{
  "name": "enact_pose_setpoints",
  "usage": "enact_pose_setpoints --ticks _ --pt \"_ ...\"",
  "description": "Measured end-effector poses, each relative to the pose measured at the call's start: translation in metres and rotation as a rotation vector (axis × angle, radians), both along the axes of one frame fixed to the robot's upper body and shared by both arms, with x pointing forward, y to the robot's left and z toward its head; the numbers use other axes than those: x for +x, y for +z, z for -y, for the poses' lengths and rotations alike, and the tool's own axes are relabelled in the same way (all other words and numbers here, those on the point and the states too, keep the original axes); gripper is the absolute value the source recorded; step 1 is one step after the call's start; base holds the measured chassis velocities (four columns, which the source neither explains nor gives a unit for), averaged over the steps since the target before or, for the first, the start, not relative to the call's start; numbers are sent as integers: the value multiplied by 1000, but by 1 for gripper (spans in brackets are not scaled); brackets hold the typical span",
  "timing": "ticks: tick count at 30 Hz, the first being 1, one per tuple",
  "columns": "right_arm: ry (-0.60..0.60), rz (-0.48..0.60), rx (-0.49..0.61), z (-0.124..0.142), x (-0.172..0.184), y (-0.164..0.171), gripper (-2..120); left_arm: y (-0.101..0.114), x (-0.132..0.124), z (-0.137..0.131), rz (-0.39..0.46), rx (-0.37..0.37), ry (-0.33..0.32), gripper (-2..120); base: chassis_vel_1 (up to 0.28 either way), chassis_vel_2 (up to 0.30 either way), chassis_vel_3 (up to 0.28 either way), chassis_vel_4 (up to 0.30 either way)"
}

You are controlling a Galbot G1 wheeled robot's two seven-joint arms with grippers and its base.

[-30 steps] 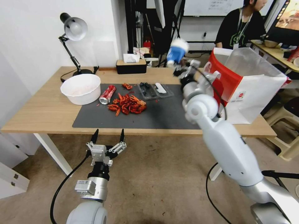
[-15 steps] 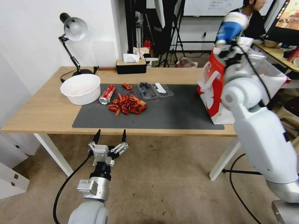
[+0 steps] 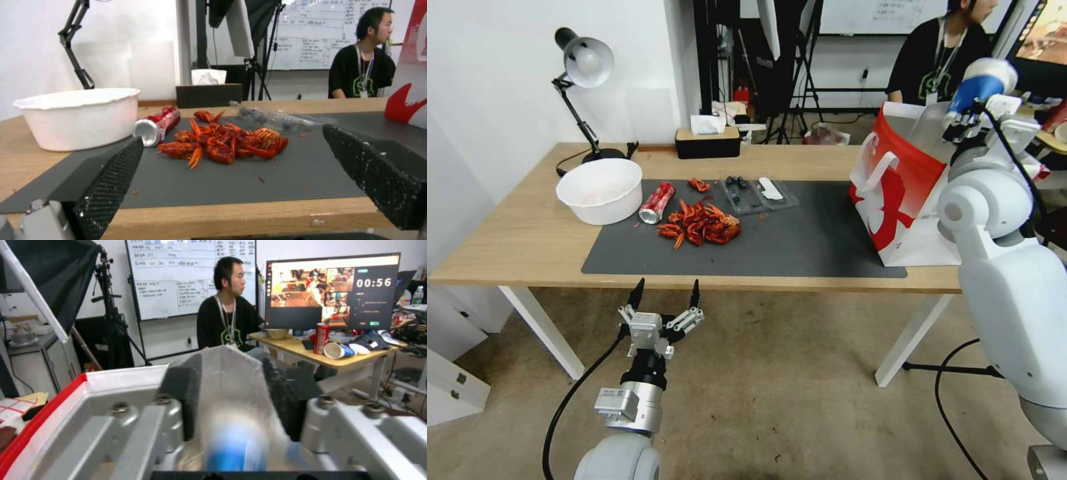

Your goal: Pick up the trash from the table and place it into the takeout bag.

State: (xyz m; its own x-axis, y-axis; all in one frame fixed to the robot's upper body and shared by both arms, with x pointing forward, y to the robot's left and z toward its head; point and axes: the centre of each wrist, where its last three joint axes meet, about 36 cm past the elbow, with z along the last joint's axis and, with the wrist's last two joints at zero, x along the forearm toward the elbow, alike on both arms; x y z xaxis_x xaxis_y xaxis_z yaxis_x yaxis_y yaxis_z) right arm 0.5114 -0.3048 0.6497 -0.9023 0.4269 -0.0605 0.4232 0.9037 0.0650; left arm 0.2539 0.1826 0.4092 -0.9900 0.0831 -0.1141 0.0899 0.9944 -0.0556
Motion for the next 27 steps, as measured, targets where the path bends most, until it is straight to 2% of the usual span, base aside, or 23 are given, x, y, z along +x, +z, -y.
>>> enact_pose_setpoints --ticks 3,4,6,7,9,10,13,14,17,19,21,22,27 --pt "112 102 93 1 -10 10 57 1 -1 0 5 2 -1 100 0 0 0 0" --pt "112 102 93 1 -10 10 57 1 -1 0 5 2 -1 100 0 0 0 0" --pt "232 181 179 0 -24 20 67 2 -2 0 6 2 -1 100 0 0 0 0" --pt "232 181 179 0 -24 20 67 2 -2 0 6 2 -1 100 0 0 0 0" --pt "363 256 197 1 -42 18 78 3 -3 0 9 2 -1 100 0 0 0 0" --pt "363 256 197 1 -42 18 78 3 -3 0 9 2 -1 100 0 0 0 0" --pt "523 302 157 -1 -75 -6 94 2 -4 -1 11 3 2 100 0 0 0 0" --pt "523 302 157 -1 -75 -6 94 2 -4 -1 11 3 2 100 0 0 0 0" --pt "635 291 90 -15 -111 -34 100 1 -4 -1 13 -1 4 100 0 0 0 0" --pt "650 294 75 -17 -117 -38 100 1 -4 -1 13 -1 5 100 0 0 0 0" --pt "697 297 -28 -27 -144 -66 100 1 -4 -1 12 -6 5 100 0 0 0 0" --pt "697 297 -28 -27 -144 -66 100 1 -4 -1 12 -6 5 100 0 0 0 0" --pt "685 253 -83 -44 -192 -115 100 -1 -4 -2 9 -16 10 100 0 0 0 0"
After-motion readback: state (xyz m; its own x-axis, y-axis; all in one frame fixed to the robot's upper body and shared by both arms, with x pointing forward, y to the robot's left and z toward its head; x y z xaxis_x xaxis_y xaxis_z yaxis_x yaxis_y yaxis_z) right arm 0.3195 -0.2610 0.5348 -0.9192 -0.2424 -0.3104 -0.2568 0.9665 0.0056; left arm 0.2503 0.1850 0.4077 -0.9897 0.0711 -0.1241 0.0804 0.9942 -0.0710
